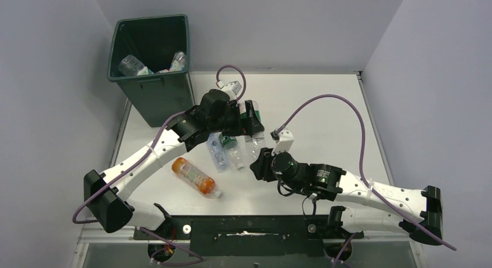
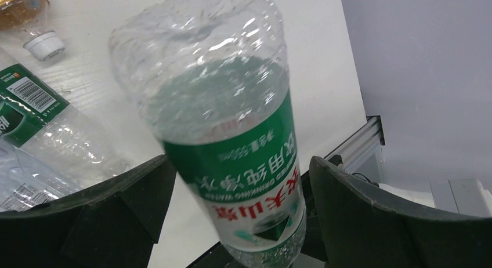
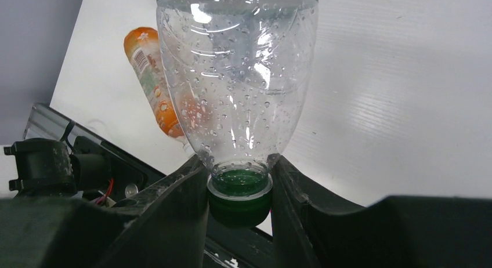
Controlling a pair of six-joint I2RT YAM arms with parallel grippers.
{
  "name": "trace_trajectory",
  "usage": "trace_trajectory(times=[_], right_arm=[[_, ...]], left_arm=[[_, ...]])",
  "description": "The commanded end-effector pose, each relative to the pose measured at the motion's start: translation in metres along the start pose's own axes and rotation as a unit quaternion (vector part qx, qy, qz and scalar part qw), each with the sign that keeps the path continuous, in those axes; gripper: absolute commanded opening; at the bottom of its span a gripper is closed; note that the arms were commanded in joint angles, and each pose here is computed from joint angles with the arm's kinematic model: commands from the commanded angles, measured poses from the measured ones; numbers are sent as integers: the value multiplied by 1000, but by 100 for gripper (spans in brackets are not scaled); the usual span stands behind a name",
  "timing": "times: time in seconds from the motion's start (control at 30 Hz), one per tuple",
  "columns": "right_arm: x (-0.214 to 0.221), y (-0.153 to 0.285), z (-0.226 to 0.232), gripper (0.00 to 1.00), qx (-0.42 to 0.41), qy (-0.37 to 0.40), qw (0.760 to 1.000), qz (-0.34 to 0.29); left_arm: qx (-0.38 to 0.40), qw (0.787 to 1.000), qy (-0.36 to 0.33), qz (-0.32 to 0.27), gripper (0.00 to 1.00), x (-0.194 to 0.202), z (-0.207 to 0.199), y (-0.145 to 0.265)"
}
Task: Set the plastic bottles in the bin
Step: Pick up the plastic bottle at the center of the board.
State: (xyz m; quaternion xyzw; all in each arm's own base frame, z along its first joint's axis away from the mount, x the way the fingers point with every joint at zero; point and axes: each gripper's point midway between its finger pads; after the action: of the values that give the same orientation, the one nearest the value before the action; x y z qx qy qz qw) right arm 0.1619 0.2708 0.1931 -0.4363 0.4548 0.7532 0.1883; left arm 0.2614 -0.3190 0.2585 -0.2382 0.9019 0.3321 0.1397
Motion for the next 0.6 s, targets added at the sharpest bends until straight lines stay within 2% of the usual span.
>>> trace_trajectory(times=[0.0, 0.33, 0.47, 0.57], right_arm=[[-36, 6, 27, 20, -40, -6, 998, -50], [-41, 7, 37, 20, -57, 3, 996, -65], [-44, 10, 38, 20, -61, 3, 995, -74], [-45, 11, 39, 20, -64, 4, 995, -76]], left_arm=[[47, 998, -4, -37, 86, -15, -28, 9], [39, 999, -3, -33, 86, -10, -22, 3], [37, 999, -3, -30, 80, -8, -20, 1], [37, 999, -3, -29, 73, -8, -20, 0]])
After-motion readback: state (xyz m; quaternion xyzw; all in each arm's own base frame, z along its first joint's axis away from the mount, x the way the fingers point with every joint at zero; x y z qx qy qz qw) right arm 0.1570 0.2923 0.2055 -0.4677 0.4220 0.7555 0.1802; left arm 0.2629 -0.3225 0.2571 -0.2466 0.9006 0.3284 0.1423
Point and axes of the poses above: each gripper's point midway between its finger pads, its own y axis back along the fingers, its own z axis along the line the jaws close on, x = y × z, and after that the axes turned 15 degrees about y, right-handed
